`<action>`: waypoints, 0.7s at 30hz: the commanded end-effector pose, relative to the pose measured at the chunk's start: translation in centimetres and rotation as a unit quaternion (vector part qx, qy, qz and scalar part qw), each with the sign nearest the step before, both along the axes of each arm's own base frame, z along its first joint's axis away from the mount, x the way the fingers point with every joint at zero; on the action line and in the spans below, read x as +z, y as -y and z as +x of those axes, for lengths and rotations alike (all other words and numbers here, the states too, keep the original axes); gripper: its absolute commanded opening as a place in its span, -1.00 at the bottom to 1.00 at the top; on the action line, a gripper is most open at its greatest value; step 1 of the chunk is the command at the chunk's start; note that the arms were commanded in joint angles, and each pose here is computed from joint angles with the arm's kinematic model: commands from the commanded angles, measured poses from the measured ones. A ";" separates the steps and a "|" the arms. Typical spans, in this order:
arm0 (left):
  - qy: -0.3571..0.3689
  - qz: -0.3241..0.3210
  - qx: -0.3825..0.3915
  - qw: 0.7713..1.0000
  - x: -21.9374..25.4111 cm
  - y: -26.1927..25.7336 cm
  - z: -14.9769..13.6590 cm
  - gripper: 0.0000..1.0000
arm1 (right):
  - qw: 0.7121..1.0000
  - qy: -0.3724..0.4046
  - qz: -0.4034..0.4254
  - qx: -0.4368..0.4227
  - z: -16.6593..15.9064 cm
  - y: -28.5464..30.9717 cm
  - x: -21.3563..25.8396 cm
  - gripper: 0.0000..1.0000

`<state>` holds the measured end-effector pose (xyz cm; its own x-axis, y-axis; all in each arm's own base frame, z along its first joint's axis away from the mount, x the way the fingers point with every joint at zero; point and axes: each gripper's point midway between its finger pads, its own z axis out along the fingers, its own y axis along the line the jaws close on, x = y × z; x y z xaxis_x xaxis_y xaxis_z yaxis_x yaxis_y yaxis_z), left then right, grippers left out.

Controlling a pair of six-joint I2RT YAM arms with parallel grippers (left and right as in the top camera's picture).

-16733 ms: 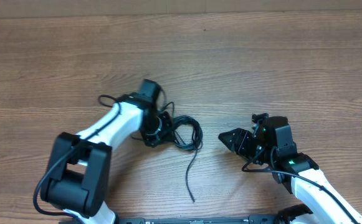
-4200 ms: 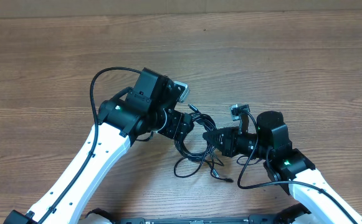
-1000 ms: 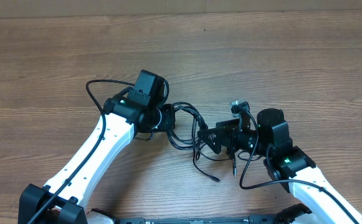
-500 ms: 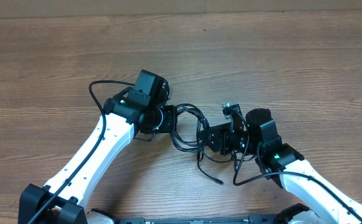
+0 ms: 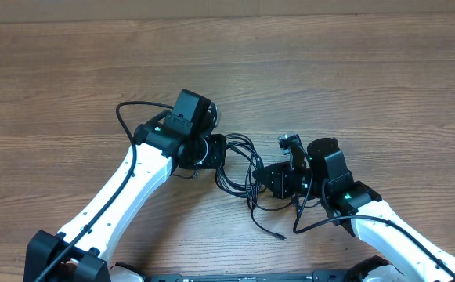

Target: Untangle cables

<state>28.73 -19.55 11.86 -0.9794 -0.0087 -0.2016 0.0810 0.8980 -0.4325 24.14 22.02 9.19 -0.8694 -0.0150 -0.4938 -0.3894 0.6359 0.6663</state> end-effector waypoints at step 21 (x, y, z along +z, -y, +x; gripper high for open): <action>0.050 0.105 0.062 0.991 -0.5 -4.1 2.6 -0.91 | 0.983 -0.001 0.114 0.147 -4.1 -2.8 3.6 -0.92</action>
<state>29.30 -17.59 10.97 -0.9719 -0.0157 -0.2349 0.0601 0.9481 -0.3121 21.31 24.30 11.87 -0.8516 -0.1172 -0.5109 -0.5086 0.4203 0.7514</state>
